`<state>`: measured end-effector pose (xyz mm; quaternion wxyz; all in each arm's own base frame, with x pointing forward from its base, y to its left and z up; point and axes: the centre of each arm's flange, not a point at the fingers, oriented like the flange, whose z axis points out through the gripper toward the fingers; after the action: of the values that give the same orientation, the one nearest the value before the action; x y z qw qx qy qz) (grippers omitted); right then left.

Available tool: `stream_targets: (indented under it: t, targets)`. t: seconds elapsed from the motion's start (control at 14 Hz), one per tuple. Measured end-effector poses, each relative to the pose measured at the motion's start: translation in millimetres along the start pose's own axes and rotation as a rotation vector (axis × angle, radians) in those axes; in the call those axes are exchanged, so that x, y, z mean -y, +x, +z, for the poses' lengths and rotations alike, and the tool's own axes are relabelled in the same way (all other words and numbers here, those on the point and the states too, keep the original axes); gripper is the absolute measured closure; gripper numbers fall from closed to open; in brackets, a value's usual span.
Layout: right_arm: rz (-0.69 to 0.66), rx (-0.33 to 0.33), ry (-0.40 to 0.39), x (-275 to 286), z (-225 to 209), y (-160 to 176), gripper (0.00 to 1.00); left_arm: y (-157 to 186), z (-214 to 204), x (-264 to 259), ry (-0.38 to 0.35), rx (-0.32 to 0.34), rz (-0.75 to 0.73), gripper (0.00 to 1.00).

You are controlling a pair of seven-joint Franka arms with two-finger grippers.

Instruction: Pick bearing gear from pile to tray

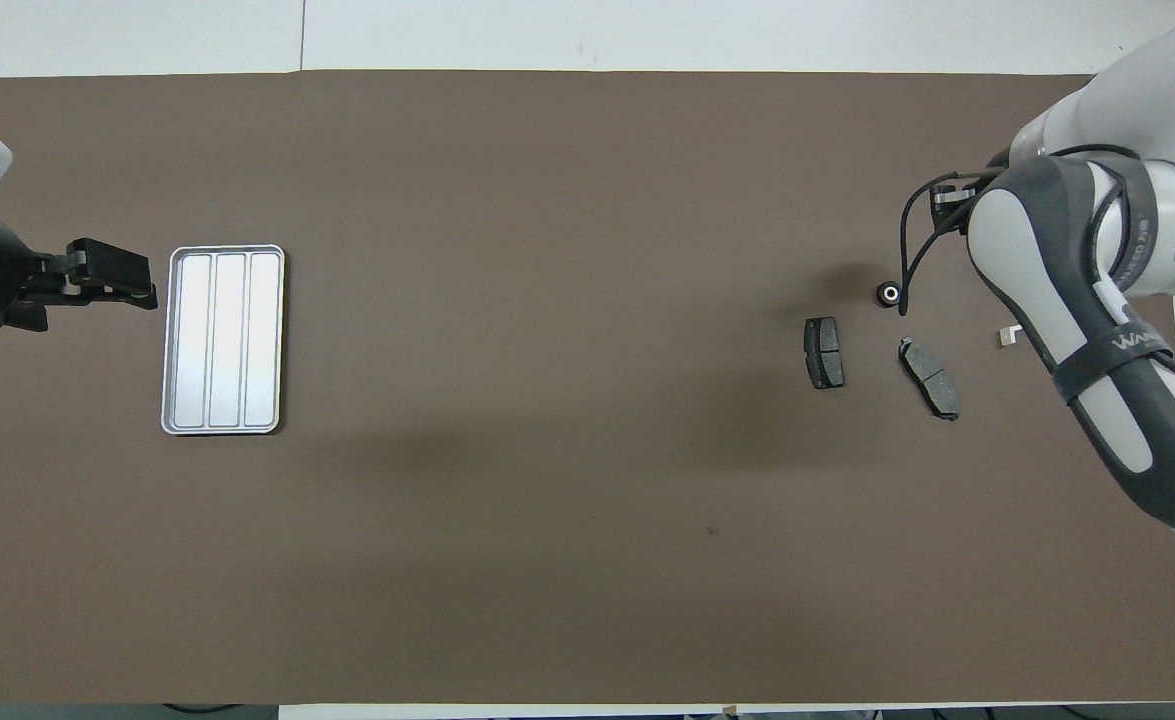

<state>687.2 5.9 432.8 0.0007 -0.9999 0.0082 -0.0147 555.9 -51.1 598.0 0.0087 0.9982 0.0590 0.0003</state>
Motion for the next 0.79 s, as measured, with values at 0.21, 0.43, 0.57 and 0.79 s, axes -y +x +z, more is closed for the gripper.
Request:
stream_targets:
  t: [0.21, 0.43, 0.57, 0.79]
  targets:
    - [0.036, -0.025, 0.013, 99, -39, -3, 0.76, 0, 0, 0, 0.0, 0.0, 0.0, 0.0]
    - [0.102, -0.038, 0.031, 215, -45, -30, 0.76, 0, 0, 0, 0.0, 0.0, 0.0, 0.0]
    - [0.134, -0.05, 0.046, 275, -44, -52, 0.76, 0, 0, 0, 0.0, 0.0, 0.0, 0.0]
    - [0.152, -0.043, 0.054, 337, -20, -78, 0.76, 0, 0, 0, 0.0, 0.0, 0.0, 0.0]
